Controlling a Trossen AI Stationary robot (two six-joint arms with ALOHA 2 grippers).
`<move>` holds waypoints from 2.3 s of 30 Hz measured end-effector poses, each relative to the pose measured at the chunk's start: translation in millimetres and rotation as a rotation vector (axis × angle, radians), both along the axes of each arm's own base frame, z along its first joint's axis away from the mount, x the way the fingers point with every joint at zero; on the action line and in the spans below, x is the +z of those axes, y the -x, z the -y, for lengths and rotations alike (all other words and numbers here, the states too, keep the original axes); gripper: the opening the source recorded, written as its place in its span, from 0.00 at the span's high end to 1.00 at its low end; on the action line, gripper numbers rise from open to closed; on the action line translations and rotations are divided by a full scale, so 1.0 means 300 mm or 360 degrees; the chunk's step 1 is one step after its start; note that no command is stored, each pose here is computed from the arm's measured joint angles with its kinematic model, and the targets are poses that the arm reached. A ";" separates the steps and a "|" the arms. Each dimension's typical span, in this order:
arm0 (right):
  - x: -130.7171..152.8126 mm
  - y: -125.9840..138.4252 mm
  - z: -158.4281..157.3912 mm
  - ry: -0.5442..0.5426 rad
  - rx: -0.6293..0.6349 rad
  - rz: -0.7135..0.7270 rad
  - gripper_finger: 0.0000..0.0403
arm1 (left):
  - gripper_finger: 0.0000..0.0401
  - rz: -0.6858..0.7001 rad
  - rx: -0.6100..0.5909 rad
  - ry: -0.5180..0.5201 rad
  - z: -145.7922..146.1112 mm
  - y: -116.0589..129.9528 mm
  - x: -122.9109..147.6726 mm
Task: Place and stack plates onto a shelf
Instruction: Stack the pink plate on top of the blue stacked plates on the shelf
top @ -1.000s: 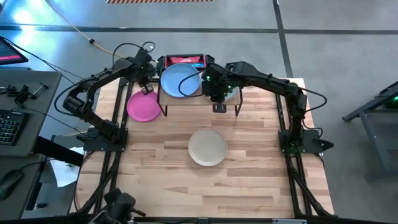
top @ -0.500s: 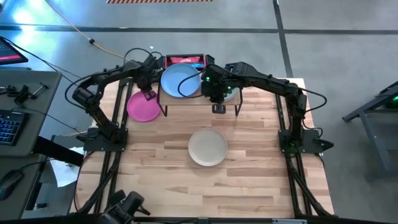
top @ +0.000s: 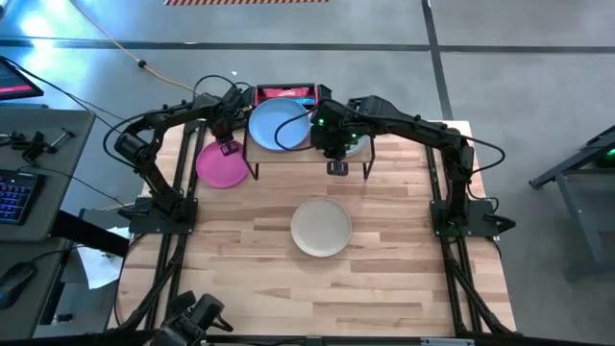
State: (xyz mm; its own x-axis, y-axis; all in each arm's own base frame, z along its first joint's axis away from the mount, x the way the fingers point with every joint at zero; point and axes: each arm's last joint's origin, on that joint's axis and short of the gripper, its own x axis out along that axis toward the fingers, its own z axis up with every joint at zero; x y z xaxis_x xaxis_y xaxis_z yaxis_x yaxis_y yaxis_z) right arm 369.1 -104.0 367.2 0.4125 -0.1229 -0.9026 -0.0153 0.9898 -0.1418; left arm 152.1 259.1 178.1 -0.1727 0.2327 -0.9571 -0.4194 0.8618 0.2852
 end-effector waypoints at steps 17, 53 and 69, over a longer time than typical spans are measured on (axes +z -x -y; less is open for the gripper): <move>0.000 -0.002 0.000 0.0001 0.0001 0.0008 0.86 | 0.83 -0.0087 0.0038 0.0096 -0.021 0.000 -0.080; 0.002 -0.006 0.000 -0.0019 -0.0005 0.0037 0.86 | 0.96 -0.0252 0.0119 0.0133 -0.032 0.018 -0.131; 0.002 -0.006 0.000 -0.0007 0.0020 0.0033 0.86 | 1.00 -0.0297 0.0190 -0.0116 0.012 0.031 0.006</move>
State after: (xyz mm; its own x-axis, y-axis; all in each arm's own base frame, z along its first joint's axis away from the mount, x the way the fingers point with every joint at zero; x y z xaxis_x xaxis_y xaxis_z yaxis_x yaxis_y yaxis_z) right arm 370.8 -104.0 367.9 0.4323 -0.1138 -0.8945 -0.0247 0.9901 -0.1379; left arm 142.9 255.5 180.0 -0.3755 0.2676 -0.8873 -0.4511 0.7836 0.4272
